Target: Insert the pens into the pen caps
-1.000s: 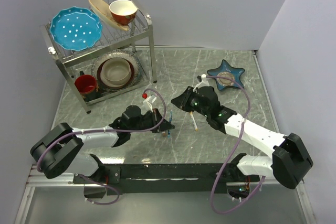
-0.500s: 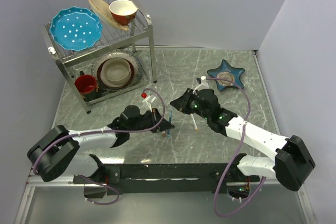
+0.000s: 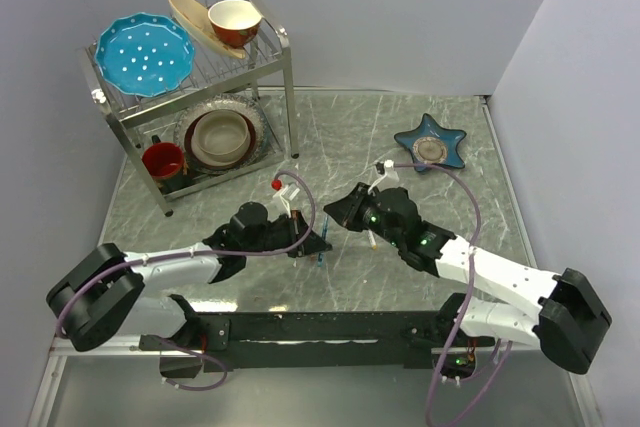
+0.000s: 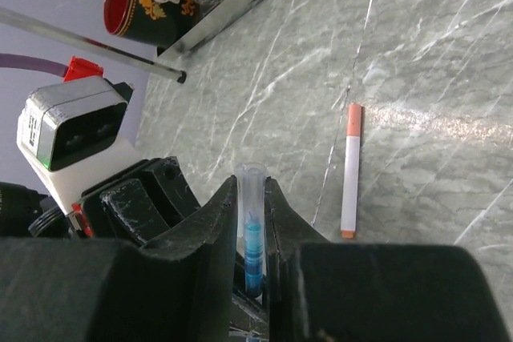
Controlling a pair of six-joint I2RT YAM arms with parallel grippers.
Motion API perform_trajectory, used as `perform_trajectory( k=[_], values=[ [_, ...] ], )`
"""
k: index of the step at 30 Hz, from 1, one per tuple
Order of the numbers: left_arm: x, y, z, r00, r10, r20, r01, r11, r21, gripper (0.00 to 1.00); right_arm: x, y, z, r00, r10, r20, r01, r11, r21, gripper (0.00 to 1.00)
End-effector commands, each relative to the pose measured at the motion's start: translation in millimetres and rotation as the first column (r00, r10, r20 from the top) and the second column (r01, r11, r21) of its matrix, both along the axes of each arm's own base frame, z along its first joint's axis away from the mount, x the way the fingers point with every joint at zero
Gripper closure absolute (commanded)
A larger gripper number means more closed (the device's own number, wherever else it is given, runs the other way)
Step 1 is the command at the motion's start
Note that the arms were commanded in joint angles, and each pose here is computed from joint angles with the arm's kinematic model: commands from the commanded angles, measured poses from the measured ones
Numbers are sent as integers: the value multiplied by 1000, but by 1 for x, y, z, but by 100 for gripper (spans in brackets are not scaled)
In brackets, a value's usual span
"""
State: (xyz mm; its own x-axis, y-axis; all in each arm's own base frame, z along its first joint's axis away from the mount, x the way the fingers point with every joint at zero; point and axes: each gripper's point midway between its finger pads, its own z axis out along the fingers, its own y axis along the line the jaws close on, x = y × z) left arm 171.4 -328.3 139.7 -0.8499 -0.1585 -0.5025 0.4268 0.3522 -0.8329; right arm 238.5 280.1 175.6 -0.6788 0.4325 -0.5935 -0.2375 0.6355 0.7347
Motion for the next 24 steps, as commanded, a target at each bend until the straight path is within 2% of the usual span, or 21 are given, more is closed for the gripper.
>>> perform_trajectory(
  k=[1, 4, 5, 8, 13, 14, 15, 19, 24],
  values=[
    [20, -4, 43, 990, 57, 128, -48, 996, -79, 99, -25, 9, 2, 1000, 21, -7, -20, 1000, 20, 87],
    [18, -2, 52, 986, 53, 160, -39, 995, -94, 99, -31, 13, 11, 1000, 29, -3, -29, 998, 56, 77],
    [17, -2, 54, 985, 48, 167, -33, 995, -95, 99, -32, 13, 14, 999, 32, -1, -32, 998, 62, 68],
    [11, 3, 67, 976, 40, 213, -17, 994, -111, 99, -31, 11, 34, 999, 27, 36, -30, 996, 86, 56],
    [-3, 13, 83, 957, 13, 289, 22, 993, -117, 99, -36, 5, 81, 987, 50, 156, -70, 990, 124, 43],
    [-8, 16, 91, 950, 3, 312, 40, 991, -131, 99, -38, 5, 88, 982, 61, 177, -85, 988, 128, 34],
    [-12, 18, 89, 950, -9, 314, 49, 991, -121, 99, -43, 5, 96, 977, 86, 196, -114, 984, 135, 31],
    [-27, 25, 95, 933, -56, 355, 102, 988, -113, 99, -54, 8, 130, 943, 161, 293, -204, 971, 123, 27],
    [-42, 34, 104, 916, -79, 394, 143, 980, -136, 99, -62, 20, 148, 908, 256, 331, -295, 953, 73, 25]
  ],
)
